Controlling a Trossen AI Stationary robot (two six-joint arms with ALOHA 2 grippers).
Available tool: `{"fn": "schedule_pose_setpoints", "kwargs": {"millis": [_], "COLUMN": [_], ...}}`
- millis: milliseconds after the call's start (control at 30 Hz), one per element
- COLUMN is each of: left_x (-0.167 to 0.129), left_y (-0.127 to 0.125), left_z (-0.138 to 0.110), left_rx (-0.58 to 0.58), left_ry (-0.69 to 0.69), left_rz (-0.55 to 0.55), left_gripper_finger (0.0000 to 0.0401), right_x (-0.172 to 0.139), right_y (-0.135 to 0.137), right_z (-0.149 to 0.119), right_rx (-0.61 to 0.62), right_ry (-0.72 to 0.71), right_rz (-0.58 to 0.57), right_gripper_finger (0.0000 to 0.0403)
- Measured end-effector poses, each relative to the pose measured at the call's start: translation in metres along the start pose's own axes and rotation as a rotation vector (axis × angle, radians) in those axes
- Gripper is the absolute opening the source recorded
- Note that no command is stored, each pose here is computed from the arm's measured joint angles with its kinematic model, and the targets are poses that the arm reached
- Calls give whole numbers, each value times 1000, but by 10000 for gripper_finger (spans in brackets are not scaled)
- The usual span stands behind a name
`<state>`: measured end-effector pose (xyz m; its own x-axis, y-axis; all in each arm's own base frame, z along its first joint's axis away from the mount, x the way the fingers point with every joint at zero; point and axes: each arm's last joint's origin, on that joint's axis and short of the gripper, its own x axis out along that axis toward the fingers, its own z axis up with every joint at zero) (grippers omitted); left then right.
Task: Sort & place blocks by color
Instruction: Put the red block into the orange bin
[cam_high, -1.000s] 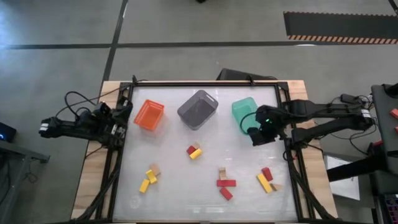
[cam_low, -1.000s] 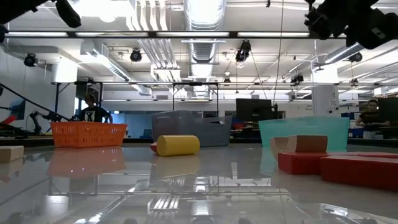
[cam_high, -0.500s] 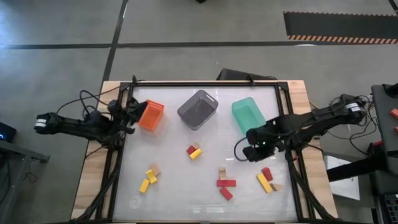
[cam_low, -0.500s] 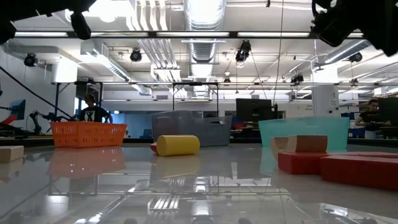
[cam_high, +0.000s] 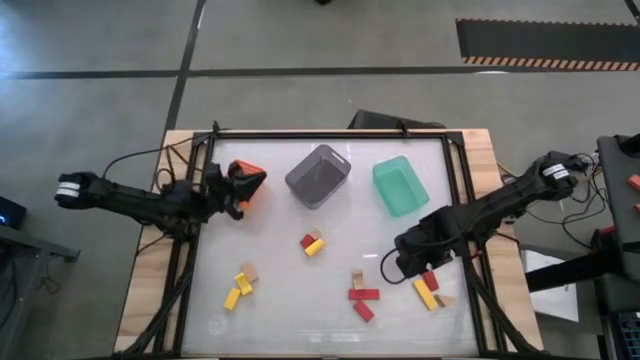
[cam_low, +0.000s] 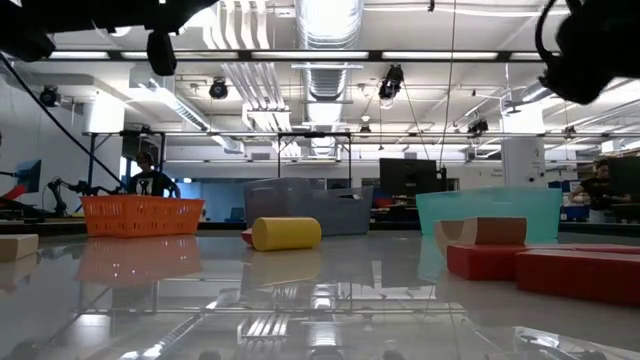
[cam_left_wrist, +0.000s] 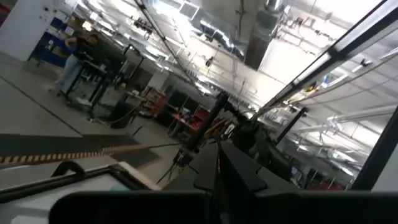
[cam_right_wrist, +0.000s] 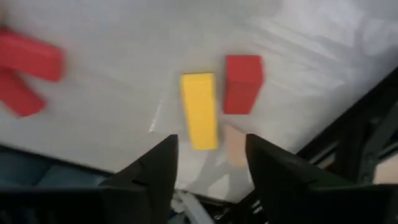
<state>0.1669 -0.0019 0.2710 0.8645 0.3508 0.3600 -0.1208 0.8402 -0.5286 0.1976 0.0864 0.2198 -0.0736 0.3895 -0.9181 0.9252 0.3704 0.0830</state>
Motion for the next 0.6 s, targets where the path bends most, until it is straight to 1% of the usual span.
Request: {"fn": "schedule_pose_setpoints", "kwargs": {"millis": [133, 233, 333, 433, 600], "left_x": [4, 8, 10, 11, 10], "left_y": [-1, -6, -7, -8, -8], "left_z": [-1, 6, 6, 9, 10], "left_rx": [14, 3, 10, -3, -7], "left_ry": [6, -28, -24, -38, -45], "left_rz": [20, 24, 27, 21, 23], "left_gripper_finger": [0, 0, 0, 0, 0], "right_x": [15, 25, 34, 42, 53], "right_y": [-9, -13, -17, -20, -21], "right_z": [6, 10, 14, 17, 21], "right_rx": [13, 6, 19, 34, 55], "right_ry": [0, -7, -8, -8, -8], "right_rz": [-44, -28, -28, -33, 5], "right_gripper_finger": [220, 238, 251, 259, 257]}}
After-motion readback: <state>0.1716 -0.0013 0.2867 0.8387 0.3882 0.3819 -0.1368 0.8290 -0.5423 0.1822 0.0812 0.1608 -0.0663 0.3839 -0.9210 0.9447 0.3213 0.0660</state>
